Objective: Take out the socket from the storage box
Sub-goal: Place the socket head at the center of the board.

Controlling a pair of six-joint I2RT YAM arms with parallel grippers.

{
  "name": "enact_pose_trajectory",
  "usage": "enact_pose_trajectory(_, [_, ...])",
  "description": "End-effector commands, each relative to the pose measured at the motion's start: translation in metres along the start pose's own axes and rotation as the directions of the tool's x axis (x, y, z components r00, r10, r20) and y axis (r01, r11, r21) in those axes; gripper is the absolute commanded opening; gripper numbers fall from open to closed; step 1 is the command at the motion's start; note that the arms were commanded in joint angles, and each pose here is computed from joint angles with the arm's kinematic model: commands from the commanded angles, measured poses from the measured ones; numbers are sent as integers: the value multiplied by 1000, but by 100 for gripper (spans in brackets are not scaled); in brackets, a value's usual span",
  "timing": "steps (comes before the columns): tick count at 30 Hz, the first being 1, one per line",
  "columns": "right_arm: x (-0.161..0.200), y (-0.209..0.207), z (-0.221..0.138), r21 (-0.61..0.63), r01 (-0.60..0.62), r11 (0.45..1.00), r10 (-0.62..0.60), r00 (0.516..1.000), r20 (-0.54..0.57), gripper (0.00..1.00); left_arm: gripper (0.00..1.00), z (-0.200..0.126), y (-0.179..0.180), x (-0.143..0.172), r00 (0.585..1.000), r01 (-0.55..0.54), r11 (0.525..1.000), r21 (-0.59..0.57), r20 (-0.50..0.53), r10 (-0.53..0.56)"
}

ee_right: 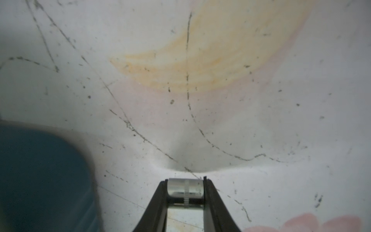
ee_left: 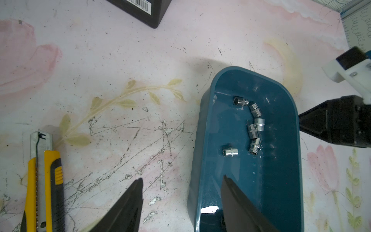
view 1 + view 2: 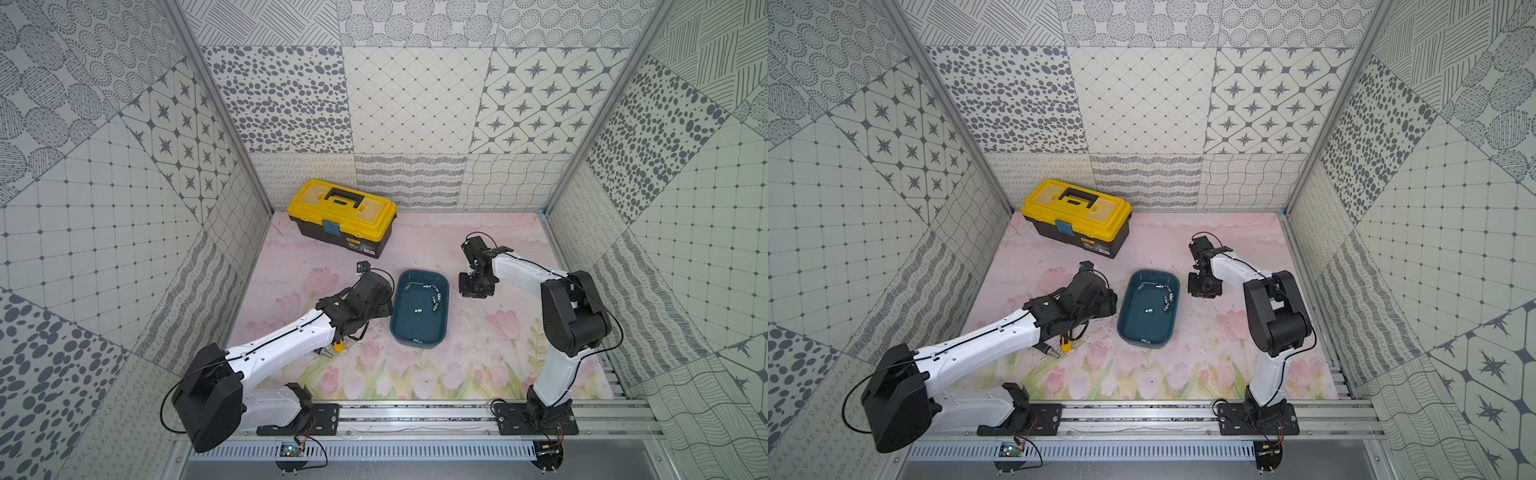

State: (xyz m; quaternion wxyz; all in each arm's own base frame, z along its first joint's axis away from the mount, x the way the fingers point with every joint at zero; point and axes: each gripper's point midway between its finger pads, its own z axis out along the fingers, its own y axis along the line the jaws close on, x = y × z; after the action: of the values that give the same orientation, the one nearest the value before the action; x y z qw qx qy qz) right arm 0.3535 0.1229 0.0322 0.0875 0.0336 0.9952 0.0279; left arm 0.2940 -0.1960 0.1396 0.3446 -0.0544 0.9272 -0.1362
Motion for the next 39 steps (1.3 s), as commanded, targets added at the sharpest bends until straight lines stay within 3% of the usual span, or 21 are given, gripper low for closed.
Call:
enact_pose_trajectory(1, [-1, 1, 8, -11, 11, 1000, -11, 1000, -6, 28, 66, -2, 0, -2, 1000, -31, 999, -18, 3, 31])
enact_pose_trajectory(12, [-1, -3, 14, 6, 4, 1000, -4, 1000, -18, 42, 66, -6, 1, -3, 1000, -26, 999, -22, 13, 27])
enact_pose_trajectory(25, [-3, -5, 0, 0, 0, 1000, -1, 1000, 13, 50, 67, -12, -3, -6, 999, -37, 999, -9, 19, 37])
enact_pose_trajectory(34, [-5, -23, -54, -6, -28, 1000, 29, 995, 91, 54, 68, -16, -52, -6, 981, -192, 974, 122, 1, 193])
enact_pose_trajectory(39, [-1, -22, -94, -50, -21, 999, 29, 987, 156, 56, 65, -6, -97, 11, 934, -322, 906, 276, -63, 352])
